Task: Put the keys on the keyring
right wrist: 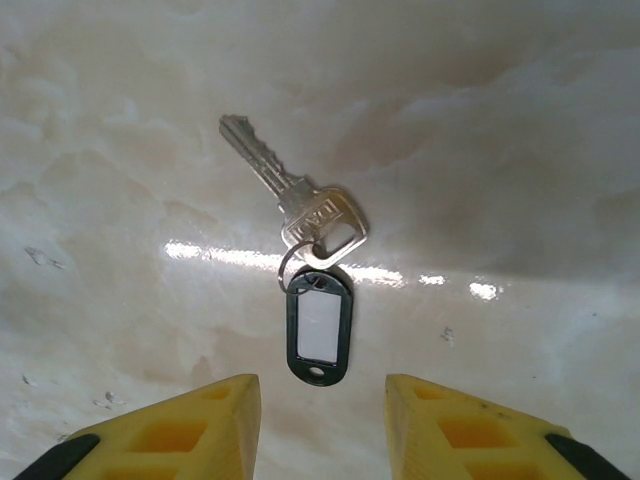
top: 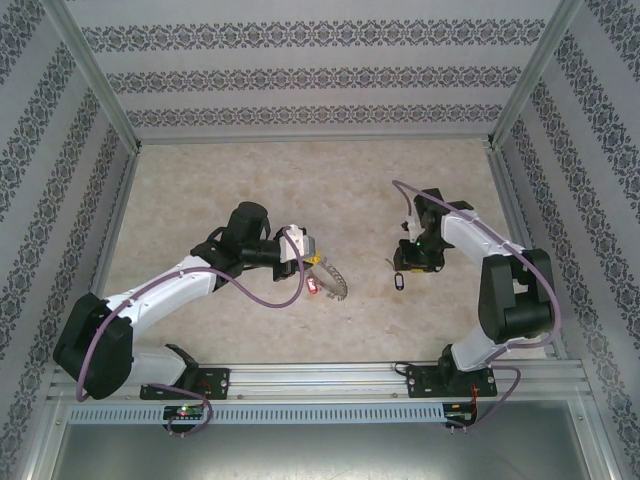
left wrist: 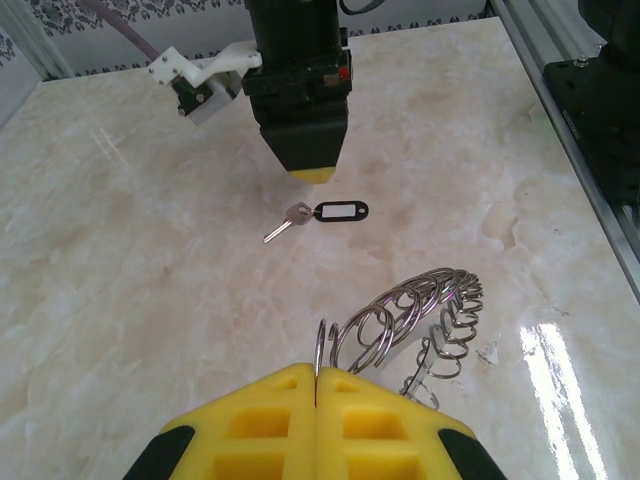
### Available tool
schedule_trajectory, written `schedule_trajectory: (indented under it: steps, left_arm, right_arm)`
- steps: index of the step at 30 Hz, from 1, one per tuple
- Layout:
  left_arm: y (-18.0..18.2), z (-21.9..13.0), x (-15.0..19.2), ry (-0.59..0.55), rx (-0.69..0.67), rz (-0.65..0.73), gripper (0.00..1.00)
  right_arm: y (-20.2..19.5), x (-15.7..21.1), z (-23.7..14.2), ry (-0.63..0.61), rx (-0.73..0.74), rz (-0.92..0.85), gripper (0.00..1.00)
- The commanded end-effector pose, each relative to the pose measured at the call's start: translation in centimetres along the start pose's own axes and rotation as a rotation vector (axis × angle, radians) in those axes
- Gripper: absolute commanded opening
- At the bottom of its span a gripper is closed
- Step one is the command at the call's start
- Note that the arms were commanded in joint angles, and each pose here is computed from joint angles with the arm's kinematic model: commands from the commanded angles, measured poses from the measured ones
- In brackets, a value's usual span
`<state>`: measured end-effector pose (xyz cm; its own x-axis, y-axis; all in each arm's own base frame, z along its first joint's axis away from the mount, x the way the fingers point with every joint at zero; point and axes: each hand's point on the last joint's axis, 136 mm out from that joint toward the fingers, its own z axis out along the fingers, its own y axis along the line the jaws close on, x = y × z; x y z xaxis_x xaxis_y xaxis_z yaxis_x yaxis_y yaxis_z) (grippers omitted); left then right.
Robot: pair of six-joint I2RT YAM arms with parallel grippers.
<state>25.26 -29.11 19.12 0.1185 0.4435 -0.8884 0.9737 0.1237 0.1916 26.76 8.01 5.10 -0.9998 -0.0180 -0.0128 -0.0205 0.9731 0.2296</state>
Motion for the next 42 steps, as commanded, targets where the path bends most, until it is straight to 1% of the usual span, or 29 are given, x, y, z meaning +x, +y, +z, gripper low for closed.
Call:
schedule_trajectory:
  steps: [1,4,7,9,17,20,24,28,30,33,34,37,42]
  left_arm:
    - [0.3,-0.4,-2.1,-0.062,-0.028,0.032,0.0]
    - [0.3,-0.4,-2.0,-0.06,-0.027,0.03,0.0]
    - [0.1,-0.4,-1.8,-0.055,-0.012,0.021,0.0]
    - [0.1,-0.4,-1.7,-0.053,-0.009,0.019,0.0]
    - [0.3,-0.3,-1.8,-0.051,-0.011,0.009,0.0]
    - [0.3,-0.3,-1.6,-0.046,-0.012,0.008,0.0]
    - [0.4,-0.3,-1.5,-0.041,-0.014,0.006,0.0]
    - [0.4,-0.3,-1.4,-0.037,-0.015,0.001,0.0]
    - [0.3,-0.3,-1.3,-0.033,-0.013,-0.001,0.0]
    - [0.3,-0.3,-1.3,-0.028,-0.014,-0.003,0.0]
    - [0.2,-0.3,-1.3,-0.028,-0.012,-0.002,0.0]
    - [0.2,-0.3,-1.2,-0.028,-0.01,-0.004,0.0]
    - [0.1,-0.4,-1.2,-0.026,-0.009,-0.004,0.0]
  right_arm:
    - [-0.3,0.3,0.6,0.053,0.099,-0.032,0.39]
    - [-0.2,0.1,1.6,0.08,0.135,-0.078,0.41]
    - [-1.0,-0.2,2.4,0.113,0.215,-0.11,0.4]
    - [-1.2,-0.7,2.6,0.107,0.232,-0.108,0.39]
    - [-0.8,-2.0,2.9,0.095,0.261,-0.123,0.25]
    - [-0.6,-2.3,3.2,0.1,0.252,-0.133,0.16]
    - [-0.5,-2.4,3.4,0.111,0.246,-0.143,0.13]
    - [-0.2,-2.4,3.5,0.115,0.234,-0.141,0.05]
    - [0.0,-2.4,3.2,0.112,0.229,-0.137,0.06]
    - [0.2,-2.2,2.8,0.106,0.212,-0.125,0.18]
    - [0.3,-2.1,2.8,0.11,0.206,-0.122,0.2]
    - [0.1,-1.7,2.9,0.127,0.213,-0.115,0.23]
    - [0.0,-1.1,2.9,0.14,0.21,-0.109,0.22]
